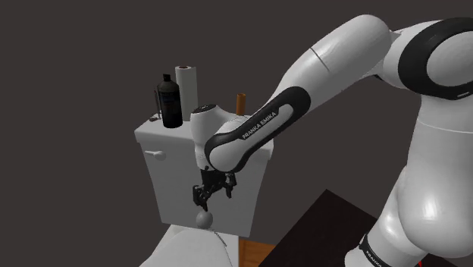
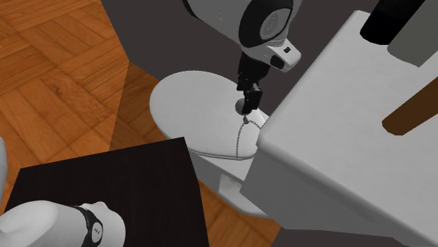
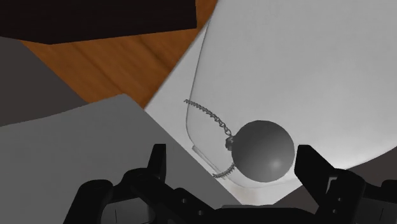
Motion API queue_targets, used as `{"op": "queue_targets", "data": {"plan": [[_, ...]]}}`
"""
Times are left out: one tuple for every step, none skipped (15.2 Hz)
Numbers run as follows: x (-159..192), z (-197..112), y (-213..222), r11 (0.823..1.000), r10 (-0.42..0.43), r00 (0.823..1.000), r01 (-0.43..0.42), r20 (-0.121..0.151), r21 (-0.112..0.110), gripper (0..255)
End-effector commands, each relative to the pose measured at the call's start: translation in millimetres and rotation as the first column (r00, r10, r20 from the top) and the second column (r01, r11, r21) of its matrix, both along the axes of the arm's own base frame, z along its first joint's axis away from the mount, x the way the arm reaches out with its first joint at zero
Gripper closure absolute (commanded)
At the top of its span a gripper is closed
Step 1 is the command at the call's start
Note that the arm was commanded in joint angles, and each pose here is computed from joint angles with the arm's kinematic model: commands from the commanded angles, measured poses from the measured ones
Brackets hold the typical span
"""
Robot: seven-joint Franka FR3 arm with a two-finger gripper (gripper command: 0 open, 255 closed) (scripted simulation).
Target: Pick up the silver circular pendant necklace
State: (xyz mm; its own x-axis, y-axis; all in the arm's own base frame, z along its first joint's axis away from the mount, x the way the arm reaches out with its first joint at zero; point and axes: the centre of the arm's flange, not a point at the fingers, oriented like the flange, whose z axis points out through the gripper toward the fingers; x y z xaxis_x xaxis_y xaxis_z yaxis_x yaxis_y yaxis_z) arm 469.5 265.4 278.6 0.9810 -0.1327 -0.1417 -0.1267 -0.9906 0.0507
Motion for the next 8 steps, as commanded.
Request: {"op": "queue_targets", "data": {"plan": [[11, -17, 16, 1.0, -0.011, 1.0, 0.011, -0.005, -0.001, 0], [17, -26, 24, 1.0, -0.016, 1.0, 0.016, -0.007, -0.002, 0], [22, -36, 32, 1.0, -0.021, 1.0, 0.021, -0.01, -0.003, 0], [27, -44, 39, 1.0, -0.026, 1.0, 0.026, -0.012, -0.003, 0], [27, -49, 39, 1.0, -0.026, 1.0, 0.026, -0.012, -0.003, 0], [27, -54, 39, 1.0, -0.026, 1.0, 0.026, -0.012, -0.003, 0], [27, -60, 39, 1.0, -0.026, 1.0, 0.026, -0.012, -0.003, 0], [27, -65, 39, 1.0, -0.026, 1.0, 0.026, -0.012, -0.003, 0]]}}
